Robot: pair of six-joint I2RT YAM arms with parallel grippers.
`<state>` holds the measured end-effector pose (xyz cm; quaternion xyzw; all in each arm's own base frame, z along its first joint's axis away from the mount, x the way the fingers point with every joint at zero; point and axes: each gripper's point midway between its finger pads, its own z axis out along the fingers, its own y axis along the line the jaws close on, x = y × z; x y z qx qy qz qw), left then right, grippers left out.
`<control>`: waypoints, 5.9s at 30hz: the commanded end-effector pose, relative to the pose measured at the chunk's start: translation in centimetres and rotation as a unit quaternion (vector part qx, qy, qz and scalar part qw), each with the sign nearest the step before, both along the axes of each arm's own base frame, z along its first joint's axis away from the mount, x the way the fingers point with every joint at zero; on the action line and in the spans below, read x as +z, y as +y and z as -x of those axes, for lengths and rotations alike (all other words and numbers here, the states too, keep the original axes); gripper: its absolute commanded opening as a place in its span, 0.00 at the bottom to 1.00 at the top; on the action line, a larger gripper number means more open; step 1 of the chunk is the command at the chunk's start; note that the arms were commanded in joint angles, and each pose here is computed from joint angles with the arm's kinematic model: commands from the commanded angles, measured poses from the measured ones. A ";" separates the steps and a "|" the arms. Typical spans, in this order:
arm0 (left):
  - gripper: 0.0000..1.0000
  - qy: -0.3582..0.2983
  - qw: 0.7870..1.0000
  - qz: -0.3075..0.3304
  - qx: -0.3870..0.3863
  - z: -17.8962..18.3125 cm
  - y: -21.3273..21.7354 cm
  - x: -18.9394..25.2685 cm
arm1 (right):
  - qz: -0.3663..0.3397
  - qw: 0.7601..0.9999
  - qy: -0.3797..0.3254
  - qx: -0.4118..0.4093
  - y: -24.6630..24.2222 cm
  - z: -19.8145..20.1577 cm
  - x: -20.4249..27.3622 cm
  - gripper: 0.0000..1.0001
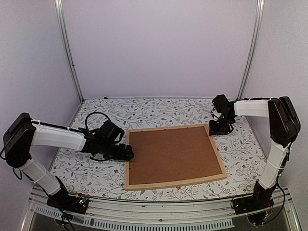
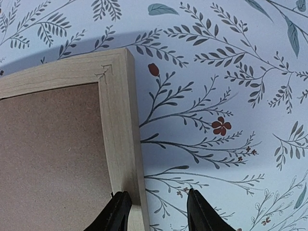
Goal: Put the photo into the frame
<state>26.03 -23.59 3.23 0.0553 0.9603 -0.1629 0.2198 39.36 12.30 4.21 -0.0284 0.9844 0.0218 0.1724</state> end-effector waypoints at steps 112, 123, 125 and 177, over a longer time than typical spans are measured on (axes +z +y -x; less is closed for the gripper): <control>0.91 0.038 0.998 -0.031 -0.047 1.0 -2.0 -3.4 | 0.135 0.990 0.048 0.006 1.2 13.6 0.7 0.52; 0.91 0.041 0.997 -0.034 -0.047 1.0 -2.0 -3.6 | 0.127 0.991 0.048 -0.009 0.1 13.4 0.9 0.52; 0.92 0.041 0.997 -0.034 -0.048 1.0 -2.0 -3.6 | 0.127 0.990 0.052 -0.011 0.0 13.4 0.7 0.52; 0.91 0.050 0.997 -0.038 -0.052 1.1 -2.1 -4.4 | 0.089 0.993 0.075 -0.018 -0.6 14.1 -1.5 0.51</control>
